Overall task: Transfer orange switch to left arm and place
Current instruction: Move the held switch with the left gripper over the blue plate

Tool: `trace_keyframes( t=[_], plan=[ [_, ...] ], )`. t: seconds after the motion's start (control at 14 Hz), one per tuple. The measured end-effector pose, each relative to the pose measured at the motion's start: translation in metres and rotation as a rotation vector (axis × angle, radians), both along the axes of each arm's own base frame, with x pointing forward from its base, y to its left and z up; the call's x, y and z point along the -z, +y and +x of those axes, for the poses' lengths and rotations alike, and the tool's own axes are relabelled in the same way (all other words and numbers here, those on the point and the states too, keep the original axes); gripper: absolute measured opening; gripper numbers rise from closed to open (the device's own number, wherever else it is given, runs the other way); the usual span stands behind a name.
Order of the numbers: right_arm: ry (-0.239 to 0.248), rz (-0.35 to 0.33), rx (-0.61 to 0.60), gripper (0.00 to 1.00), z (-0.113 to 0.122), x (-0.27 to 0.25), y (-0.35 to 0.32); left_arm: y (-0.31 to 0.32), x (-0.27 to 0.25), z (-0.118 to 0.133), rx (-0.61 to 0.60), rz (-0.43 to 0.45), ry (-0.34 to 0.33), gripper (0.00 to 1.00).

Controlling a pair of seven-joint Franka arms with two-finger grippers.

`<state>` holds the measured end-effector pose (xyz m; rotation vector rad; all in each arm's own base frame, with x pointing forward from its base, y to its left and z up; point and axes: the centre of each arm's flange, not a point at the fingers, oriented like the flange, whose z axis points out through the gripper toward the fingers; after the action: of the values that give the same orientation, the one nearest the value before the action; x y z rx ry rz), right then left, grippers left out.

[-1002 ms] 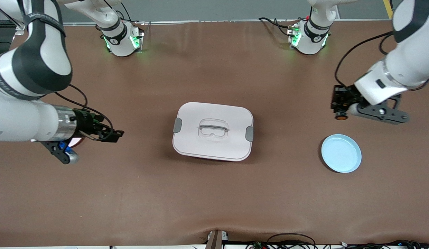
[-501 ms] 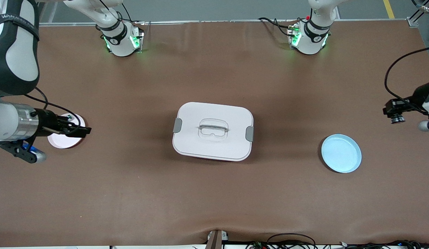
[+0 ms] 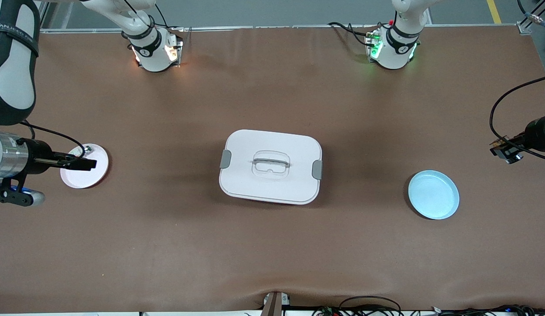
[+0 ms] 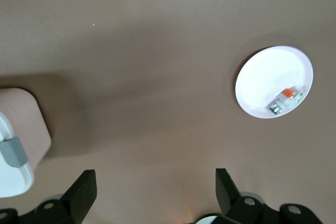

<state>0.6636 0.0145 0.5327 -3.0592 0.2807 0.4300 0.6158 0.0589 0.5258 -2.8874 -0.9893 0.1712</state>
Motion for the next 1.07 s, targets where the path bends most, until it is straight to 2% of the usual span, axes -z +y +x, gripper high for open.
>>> trace_keyframes(
  t=[0.29,0.5,0.79,1.07],
  plan=[
    [-0.021,-0.014,-0.087,1.00,-0.004,-0.011,-0.006,0.009,0.011,0.012,-0.349,0.031,-0.082,0.34],
    [-0.024,-0.012,-0.094,1.00,-0.005,-0.014,-0.014,0.005,0.064,0.023,-0.555,0.023,-0.147,0.34],
    [-0.027,-0.010,-0.099,1.00,-0.006,-0.016,-0.016,0.013,0.144,0.029,-0.633,-0.003,-0.117,0.34],
    [-0.027,-0.011,-0.097,1.00,-0.006,-0.017,-0.017,0.011,0.208,0.036,-0.697,-0.049,-0.140,0.34]
  ],
)
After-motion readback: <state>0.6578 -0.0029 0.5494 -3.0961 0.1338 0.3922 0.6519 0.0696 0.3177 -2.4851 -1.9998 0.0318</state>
